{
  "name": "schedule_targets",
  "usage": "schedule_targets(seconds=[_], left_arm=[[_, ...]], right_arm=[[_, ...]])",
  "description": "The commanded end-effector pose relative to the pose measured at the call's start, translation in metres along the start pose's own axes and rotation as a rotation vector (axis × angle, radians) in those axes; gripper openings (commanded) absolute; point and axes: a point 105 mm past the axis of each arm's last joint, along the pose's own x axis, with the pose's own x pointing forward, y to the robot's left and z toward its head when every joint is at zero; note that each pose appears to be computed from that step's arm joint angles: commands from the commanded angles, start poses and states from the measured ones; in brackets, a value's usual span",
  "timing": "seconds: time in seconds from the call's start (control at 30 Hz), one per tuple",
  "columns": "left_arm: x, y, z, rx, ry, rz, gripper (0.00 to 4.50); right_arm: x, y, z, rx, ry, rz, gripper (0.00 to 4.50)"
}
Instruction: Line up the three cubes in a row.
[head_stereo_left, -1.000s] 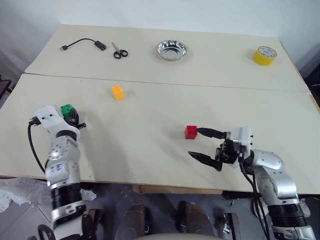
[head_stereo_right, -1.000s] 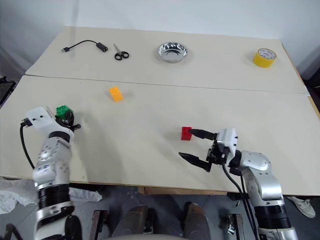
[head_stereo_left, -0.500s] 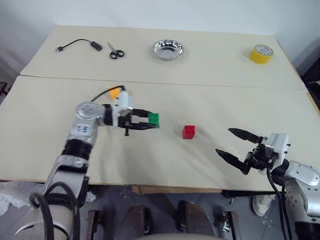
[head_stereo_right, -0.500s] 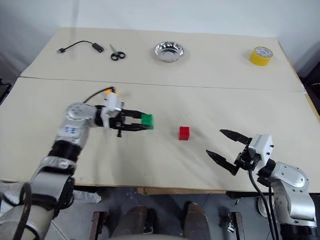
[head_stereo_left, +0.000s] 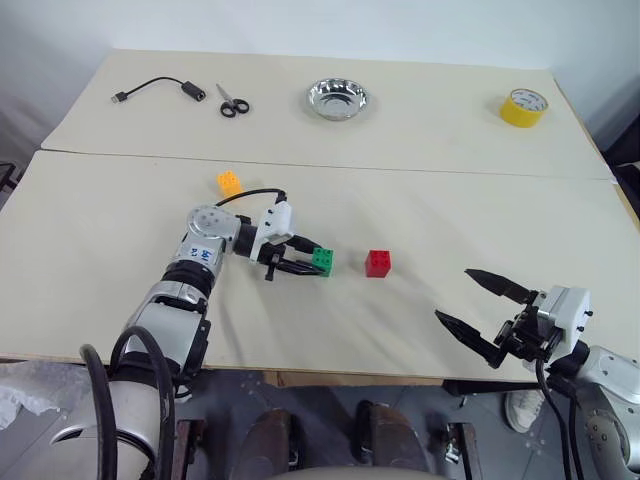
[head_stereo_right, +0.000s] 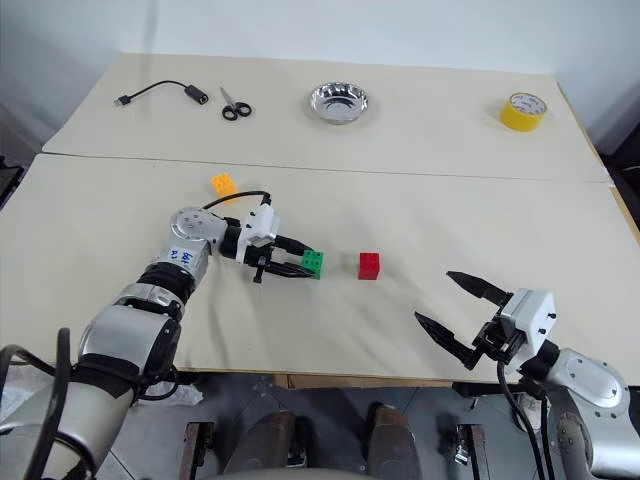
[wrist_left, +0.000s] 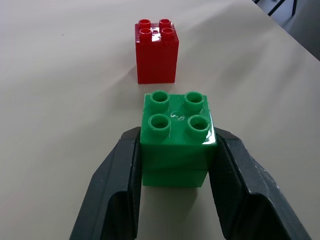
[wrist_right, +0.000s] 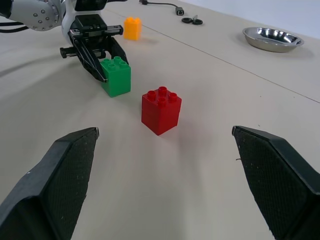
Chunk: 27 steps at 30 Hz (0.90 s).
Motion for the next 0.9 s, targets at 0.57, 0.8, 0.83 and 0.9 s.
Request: schedule_targets(seconds=[0.57, 0.8, 0.83, 0.9], left_arm=[[-0.046, 0.012, 0.014, 0.027, -0.142, 0.198, 4.48], [-0.140, -0.016, 0.012, -0.022, -0.294, 0.747, 4.48], [-0.149, -0.022, 0.011, -0.051, -0.310, 0.818, 4.48], [-0.168, -0.043, 0.000, -0.112, -0.305, 0.967, 4.48]], right_arm=[[0.027, 0.003, 0.015, -0.057, -0.072, 0.120, 4.50], [0.050, 0.012, 0.038, -0.026, -0.179, 0.178, 4.50], [0.052, 0.013, 0.040, -0.023, -0.190, 0.184, 4.50], [0.057, 0.015, 0.046, -0.034, -0.217, 0.194, 4.50]])
